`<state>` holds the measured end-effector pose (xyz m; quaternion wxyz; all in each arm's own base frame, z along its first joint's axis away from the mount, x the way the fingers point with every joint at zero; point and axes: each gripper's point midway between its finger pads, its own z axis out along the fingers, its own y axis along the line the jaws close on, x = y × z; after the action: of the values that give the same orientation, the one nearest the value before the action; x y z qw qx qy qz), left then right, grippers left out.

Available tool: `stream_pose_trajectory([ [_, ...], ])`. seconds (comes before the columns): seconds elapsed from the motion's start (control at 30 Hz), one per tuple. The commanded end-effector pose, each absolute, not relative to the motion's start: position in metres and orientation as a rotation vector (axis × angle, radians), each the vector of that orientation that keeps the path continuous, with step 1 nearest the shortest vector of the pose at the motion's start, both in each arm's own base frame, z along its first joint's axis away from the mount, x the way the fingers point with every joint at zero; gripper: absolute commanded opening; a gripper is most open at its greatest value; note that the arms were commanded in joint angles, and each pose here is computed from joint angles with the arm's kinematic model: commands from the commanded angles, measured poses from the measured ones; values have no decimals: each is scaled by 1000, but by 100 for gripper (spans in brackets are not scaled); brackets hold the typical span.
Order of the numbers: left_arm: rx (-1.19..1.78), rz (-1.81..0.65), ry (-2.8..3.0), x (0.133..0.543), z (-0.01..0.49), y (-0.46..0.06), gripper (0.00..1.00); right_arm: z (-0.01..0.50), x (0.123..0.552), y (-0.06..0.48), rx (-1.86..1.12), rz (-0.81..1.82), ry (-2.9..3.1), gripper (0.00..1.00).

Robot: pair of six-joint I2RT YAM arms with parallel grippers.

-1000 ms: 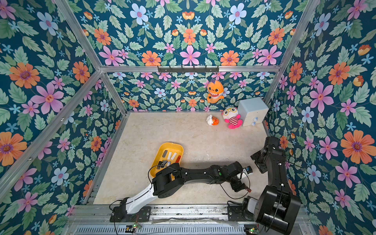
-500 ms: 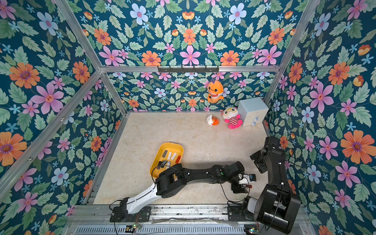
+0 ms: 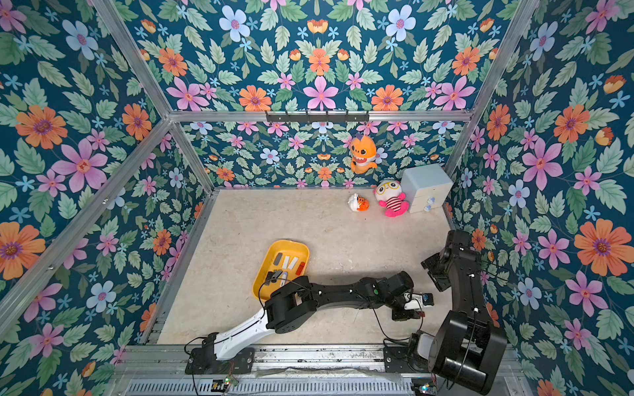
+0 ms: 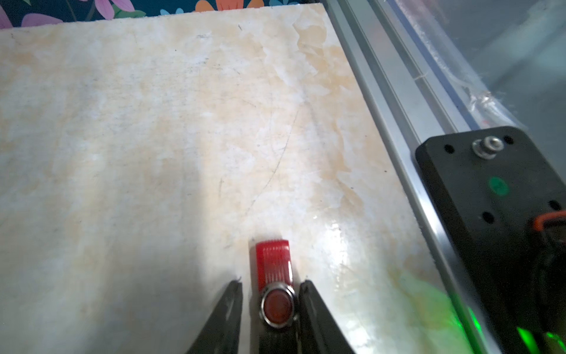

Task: Put the usb flash drive into the storage box
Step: Pick up the USB flash from the center of the board, then place the USB flash in the storage box.

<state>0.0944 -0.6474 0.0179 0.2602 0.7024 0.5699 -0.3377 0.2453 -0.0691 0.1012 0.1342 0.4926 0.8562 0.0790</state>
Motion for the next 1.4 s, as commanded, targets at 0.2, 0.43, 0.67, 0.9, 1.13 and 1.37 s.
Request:
stream_pose_trajectory([
  [0.2,1938,-831,1773,89,-4,-599,12,99,247,-63,1429,283,2474,64],
  [0.43,1810,-876,1749,92,57,-585,6,96,250,-56,1441,361,2431,63],
  [0.67,1567,-823,1835,114,128,-530,5,97,255,-45,1431,450,2405,62],
  [0.9,928,-651,2070,188,191,-389,8,100,263,-20,1290,434,2445,62],
  [1.13,374,-426,2317,215,168,-256,14,100,269,-3,1193,414,2490,61],
  [1.37,154,-309,2451,204,111,-212,13,92,263,8,1136,414,2542,61],
])
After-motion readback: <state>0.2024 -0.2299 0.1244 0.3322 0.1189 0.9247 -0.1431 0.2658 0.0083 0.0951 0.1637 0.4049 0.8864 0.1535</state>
